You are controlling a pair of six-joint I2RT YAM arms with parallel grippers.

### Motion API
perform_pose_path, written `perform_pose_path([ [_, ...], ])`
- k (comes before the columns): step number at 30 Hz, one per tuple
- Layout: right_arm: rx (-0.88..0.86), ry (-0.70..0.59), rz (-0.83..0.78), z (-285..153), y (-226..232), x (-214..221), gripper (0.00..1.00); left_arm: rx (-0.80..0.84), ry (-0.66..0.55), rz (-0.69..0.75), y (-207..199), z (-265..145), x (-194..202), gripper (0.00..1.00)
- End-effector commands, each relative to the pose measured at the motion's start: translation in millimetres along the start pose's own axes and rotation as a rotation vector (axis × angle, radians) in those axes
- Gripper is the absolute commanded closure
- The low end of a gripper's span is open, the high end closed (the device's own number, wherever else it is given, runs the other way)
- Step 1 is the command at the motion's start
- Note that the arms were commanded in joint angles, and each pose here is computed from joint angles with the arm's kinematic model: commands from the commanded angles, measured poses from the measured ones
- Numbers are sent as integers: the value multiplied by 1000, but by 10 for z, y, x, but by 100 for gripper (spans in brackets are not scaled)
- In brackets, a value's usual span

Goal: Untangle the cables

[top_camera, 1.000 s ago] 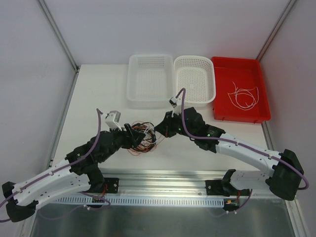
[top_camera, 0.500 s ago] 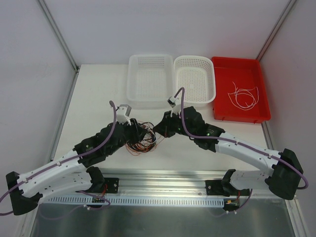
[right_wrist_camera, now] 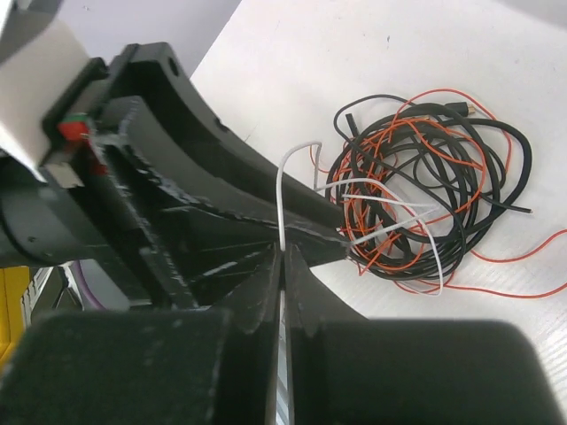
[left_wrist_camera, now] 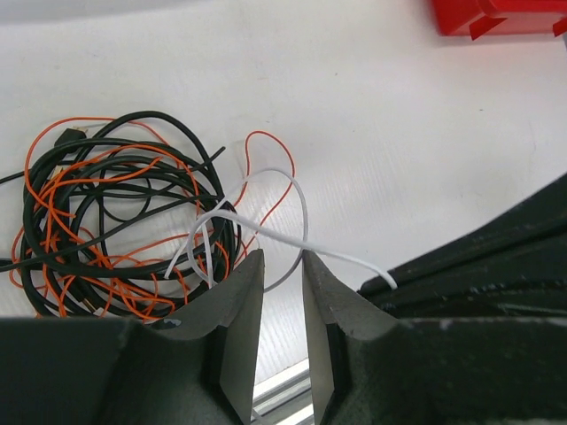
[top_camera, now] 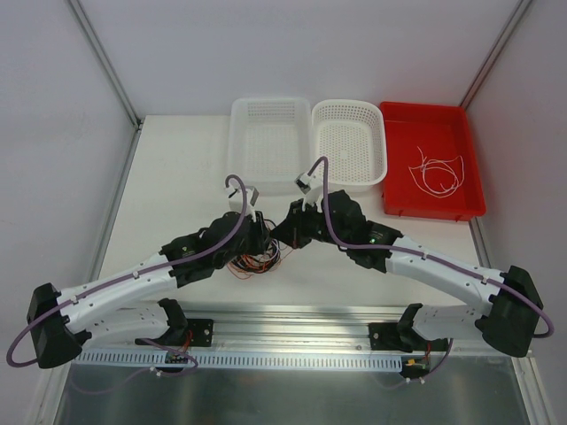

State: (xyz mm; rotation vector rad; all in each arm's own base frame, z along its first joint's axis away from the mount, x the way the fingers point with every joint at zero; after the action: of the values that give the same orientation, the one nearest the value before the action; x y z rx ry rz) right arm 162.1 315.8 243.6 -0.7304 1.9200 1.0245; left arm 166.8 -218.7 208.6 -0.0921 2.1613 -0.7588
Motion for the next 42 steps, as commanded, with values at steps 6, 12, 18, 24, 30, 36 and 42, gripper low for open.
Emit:
perform_pose_path([
  [6,13,-122,-53,-245,104,-341,99,24,40,21,-155,118,24,74],
  [12,224,-157,-86,-532,-123,-418,99,-122,26,25,55,3,-21,73],
  [18,410,-187,-124,-863,-313,-486,99,-317,-42,33,344,-262,-179,71],
  [24,533,-178,-200,-1171,-407,-599,99,-317,-143,25,332,-476,-433,68],
  [30,588,-221,-312,-1642,-296,-1132,99,-326,-202,25,408,-587,-604,60],
  [36,695,-322,-381,-2232,-197,-1763,99,-375,-152,19,608,-516,-611,39],
  [42,822,-457,-430,-2766,-145,-2209,99,-416,-63,29,803,-372,-582,9],
])
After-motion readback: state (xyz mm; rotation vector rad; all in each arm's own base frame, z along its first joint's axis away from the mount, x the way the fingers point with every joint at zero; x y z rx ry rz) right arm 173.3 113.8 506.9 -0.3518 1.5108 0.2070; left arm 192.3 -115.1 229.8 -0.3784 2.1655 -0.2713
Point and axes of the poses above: each gripper's point midway between its finger pads, its own z axis out along the fingers, its own y axis along the line the jaws close on, x = y × z, the point moved 5 cm from there along -z, back along the fingers, and after that the axes turned 13 degrees about -z, right-handed, at the moved point
